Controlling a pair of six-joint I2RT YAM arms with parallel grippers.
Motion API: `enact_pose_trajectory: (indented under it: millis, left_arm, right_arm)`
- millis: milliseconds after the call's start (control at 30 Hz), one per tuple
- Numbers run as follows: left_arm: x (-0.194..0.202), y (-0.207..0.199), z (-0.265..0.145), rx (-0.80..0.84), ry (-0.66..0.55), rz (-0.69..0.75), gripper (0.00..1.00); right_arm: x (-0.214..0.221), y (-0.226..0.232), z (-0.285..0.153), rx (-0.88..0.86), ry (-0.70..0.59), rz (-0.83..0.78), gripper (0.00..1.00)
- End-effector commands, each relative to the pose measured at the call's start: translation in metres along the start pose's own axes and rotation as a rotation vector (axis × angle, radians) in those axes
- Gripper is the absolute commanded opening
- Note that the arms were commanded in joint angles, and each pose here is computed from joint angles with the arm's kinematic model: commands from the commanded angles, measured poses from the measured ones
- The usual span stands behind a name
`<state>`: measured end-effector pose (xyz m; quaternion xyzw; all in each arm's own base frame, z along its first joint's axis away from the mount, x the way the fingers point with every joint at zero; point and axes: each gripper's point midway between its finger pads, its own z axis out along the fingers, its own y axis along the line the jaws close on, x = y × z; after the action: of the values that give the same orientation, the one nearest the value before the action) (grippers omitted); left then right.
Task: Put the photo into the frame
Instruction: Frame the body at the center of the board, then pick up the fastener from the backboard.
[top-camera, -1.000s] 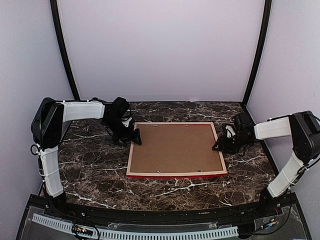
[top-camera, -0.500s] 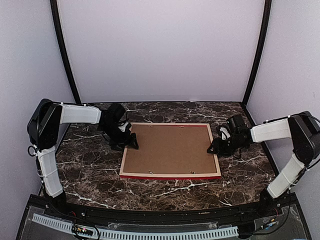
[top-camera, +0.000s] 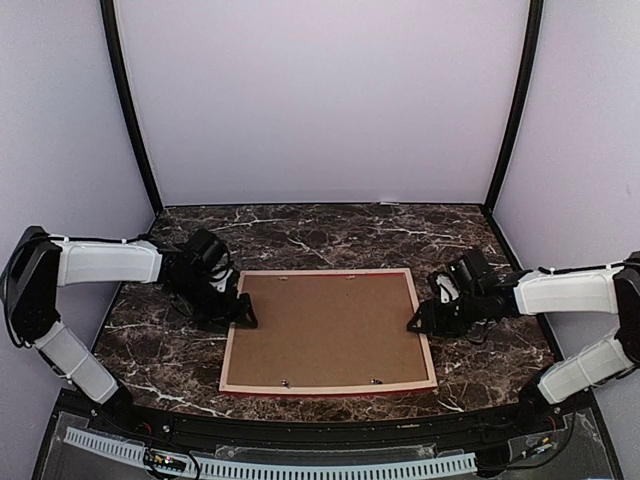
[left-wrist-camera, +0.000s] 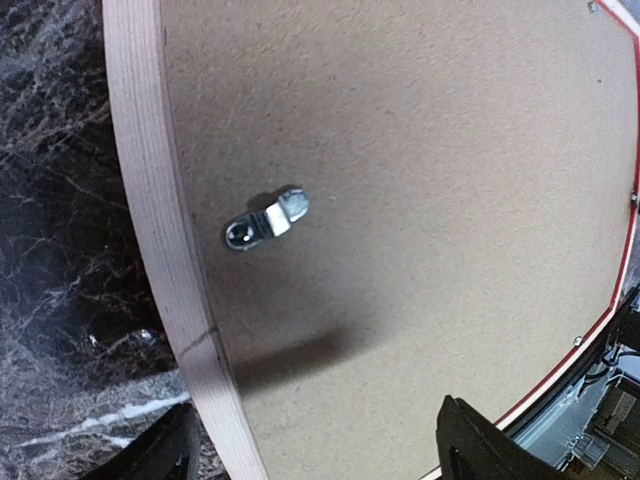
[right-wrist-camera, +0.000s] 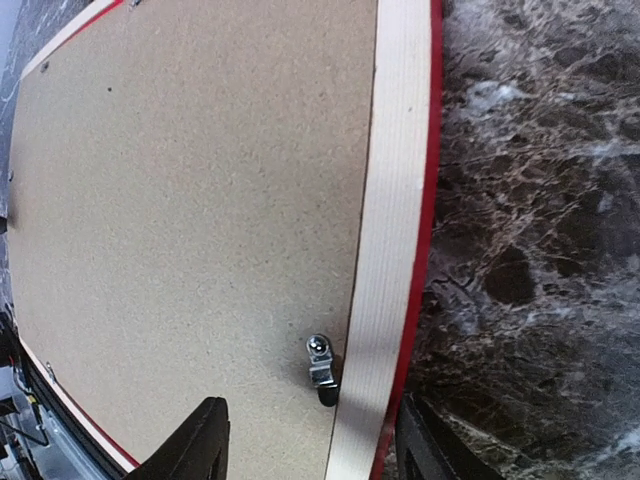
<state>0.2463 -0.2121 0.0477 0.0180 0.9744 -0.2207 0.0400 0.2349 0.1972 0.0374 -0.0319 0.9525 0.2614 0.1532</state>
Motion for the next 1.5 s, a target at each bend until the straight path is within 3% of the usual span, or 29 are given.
enact_pose_trajectory:
  millis: [0, 367, 833, 1467]
  left_arm:
    - [-0.010, -0.004, -0.021, 0.001, -0.109, 0.009, 0.85]
    - [-0.024, 0.006, -0.033, -0.091, -0.170, 0.045, 0.90]
    - [-0.025, 0.009, -0.028, -0.089, -0.143, 0.060, 0.90]
    - [-0.022, 0.011, -0.023, -0.091, -0.126, 0.066, 0.90]
  right_arm:
    - [-0.018, -0.002, -0.016, 0.068, -0.072, 0.015, 0.58]
    - [-0.030, -0.013, -0.015, 0.174, -0.066, -0.007, 0.59]
    - [-0.038, -0.022, -0.022, 0.235, -0.066, -0.010, 0.58]
    - [-0.018, -0.028, -0.003, 0.239, 0.045, -0.033, 0.56]
